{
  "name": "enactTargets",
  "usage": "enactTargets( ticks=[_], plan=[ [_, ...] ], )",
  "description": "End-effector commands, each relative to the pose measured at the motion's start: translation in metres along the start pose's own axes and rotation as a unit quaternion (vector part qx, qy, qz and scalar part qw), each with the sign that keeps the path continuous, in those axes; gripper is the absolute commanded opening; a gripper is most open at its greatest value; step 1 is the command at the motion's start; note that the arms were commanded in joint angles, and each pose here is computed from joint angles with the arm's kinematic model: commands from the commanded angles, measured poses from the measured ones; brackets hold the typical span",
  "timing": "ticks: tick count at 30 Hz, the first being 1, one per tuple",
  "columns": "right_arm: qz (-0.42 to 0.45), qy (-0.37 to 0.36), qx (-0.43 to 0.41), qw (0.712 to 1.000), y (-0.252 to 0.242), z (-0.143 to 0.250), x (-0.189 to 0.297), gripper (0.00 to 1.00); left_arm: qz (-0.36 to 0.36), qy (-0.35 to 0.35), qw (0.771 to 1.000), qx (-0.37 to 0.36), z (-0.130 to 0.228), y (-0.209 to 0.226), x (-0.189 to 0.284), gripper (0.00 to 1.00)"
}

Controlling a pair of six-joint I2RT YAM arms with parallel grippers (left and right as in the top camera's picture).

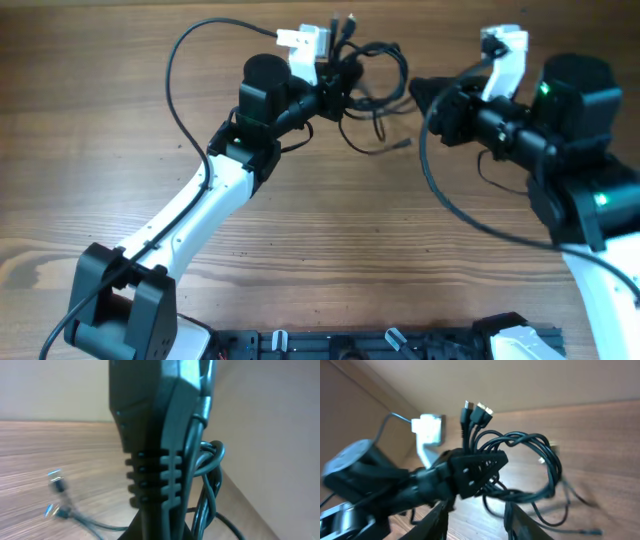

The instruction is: Untangle cables

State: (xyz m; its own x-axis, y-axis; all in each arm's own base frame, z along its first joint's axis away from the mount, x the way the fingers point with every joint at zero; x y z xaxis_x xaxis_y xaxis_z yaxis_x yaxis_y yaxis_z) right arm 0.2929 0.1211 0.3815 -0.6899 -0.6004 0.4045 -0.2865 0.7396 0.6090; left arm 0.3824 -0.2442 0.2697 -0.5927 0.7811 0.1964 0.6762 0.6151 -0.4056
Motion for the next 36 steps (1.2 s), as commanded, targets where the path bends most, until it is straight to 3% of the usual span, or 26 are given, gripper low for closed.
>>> enactTargets(
  ticks=[1,6,12,17,21,30,36],
  plan=[
    [-0.009,0.039,-0.009,0.999,-0.009,0.007,-0.023,0.39,0.062,-0.003,0.997,-0.054,-0.008,-0.025,0.004,0.04],
    [-0.038,0.091,0.063,0.993,-0.018,0.019,-0.048,0.38,0.061,-0.005,0.997,-0.050,-0.009,-0.025,0.004,0.04],
    [-0.055,0.147,0.223,0.962,-0.035,0.040,-0.064,0.33,0.060,0.021,0.996,0.066,-0.001,-0.024,0.004,0.04],
    [-0.108,0.178,0.315,0.926,-0.039,0.056,-0.071,0.31,0.114,0.062,0.984,0.124,0.007,-0.036,0.008,0.04],
    [-0.148,0.194,0.328,0.913,-0.039,0.066,-0.076,0.31,0.140,0.078,0.975,0.154,0.007,-0.036,0.014,0.04],
    [-0.164,0.209,0.314,0.912,-0.041,0.073,-0.089,0.31,0.150,0.091,0.966,0.189,0.008,-0.037,0.016,0.04],
    [-0.148,0.197,0.271,0.931,-0.040,0.065,-0.094,0.13,0.144,0.101,0.957,0.232,0.009,-0.036,0.016,0.04]
  ],
)
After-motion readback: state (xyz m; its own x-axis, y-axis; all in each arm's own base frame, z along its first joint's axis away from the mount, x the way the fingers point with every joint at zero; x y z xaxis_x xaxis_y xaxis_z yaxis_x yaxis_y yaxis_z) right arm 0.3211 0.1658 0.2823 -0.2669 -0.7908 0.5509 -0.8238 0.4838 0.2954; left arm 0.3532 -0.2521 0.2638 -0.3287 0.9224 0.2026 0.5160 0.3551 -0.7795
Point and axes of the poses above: each gripper's point midway between its finger pads, its own x axis back along the fingers, its own y axis along the line the jaws close on, z = x × y, the point moved 5 cm from there along x, back along the fingers, and after that the axes turned 8 degrees about -x, right-handed, at the moved point
